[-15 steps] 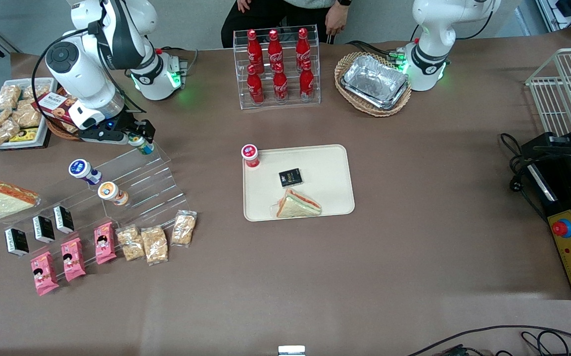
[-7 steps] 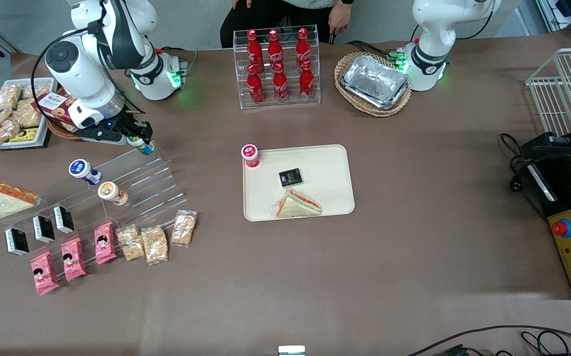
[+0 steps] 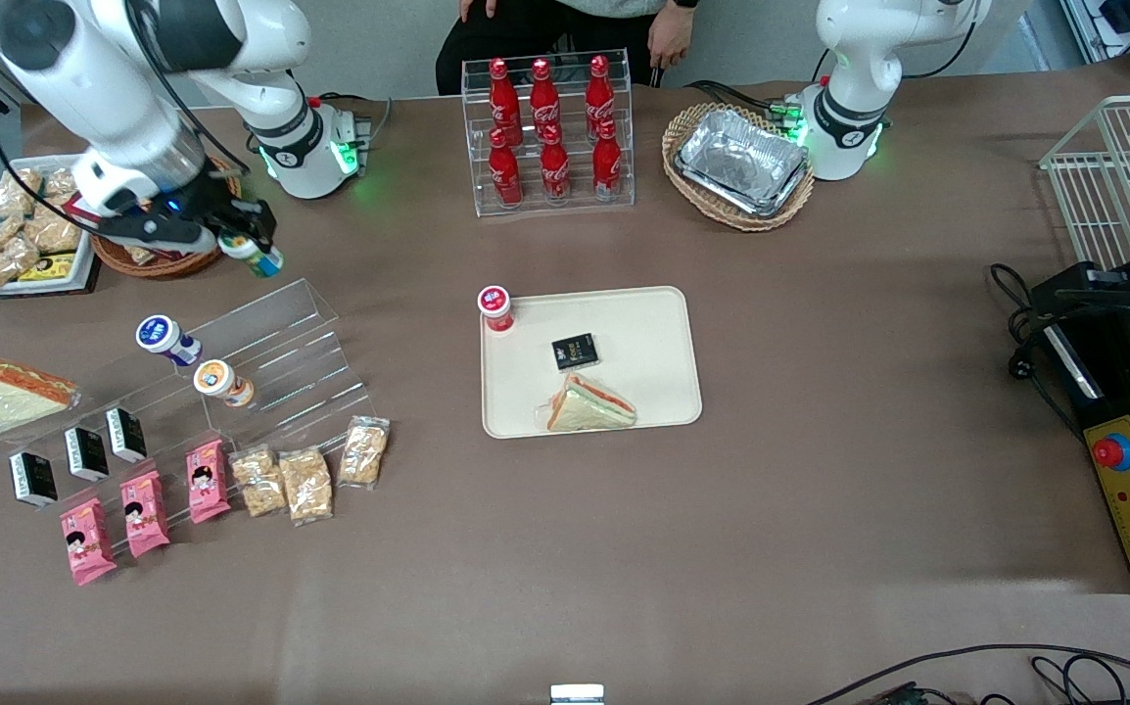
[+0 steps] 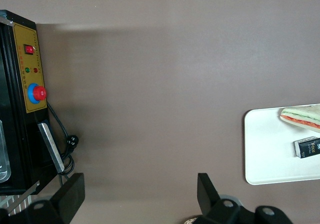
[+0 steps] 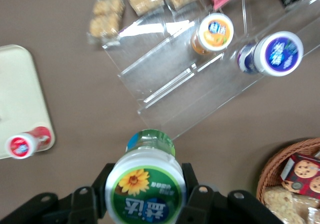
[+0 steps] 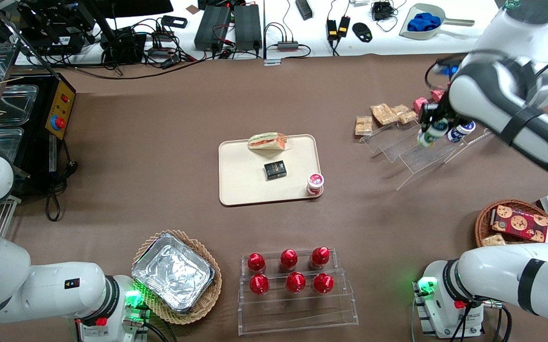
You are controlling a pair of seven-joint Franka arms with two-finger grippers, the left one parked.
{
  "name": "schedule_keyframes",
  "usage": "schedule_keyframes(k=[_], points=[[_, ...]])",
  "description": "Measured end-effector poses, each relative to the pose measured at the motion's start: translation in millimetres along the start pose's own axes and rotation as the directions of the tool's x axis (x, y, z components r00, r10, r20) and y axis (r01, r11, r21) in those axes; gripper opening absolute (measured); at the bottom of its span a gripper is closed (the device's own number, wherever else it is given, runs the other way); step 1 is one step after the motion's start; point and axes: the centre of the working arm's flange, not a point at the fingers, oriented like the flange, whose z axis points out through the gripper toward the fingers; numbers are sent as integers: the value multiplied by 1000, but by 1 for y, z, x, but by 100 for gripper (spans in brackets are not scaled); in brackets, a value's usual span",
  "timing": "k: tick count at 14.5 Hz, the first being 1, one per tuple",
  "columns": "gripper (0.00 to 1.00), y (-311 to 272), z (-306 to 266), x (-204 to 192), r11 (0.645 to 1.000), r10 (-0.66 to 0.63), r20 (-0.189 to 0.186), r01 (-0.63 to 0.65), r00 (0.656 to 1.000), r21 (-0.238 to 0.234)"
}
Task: Place green gum on tray
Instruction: 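Lift the green bottle and carry it over the cream tray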
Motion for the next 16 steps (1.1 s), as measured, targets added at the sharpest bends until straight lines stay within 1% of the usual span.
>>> schedule_keyframes(k=[2, 4, 7, 10, 13, 14, 16], points=[[59, -8, -44, 6, 1000, -13, -1, 13, 1000, 7], [59, -19, -80, 18, 999, -30, 7, 30, 1000, 15], [59, -64, -104, 41, 1000, 6, 27, -6, 1000, 16], [59, -143, -100, 46, 997, 76, 48, -76, 996, 10], [59, -205, -82, 42, 989, 144, 87, -145, 986, 10], [59, -224, -73, 42, 986, 163, 90, -165, 982, 19], [59, -258, -49, 44, 981, 189, 75, -192, 979, 29]])
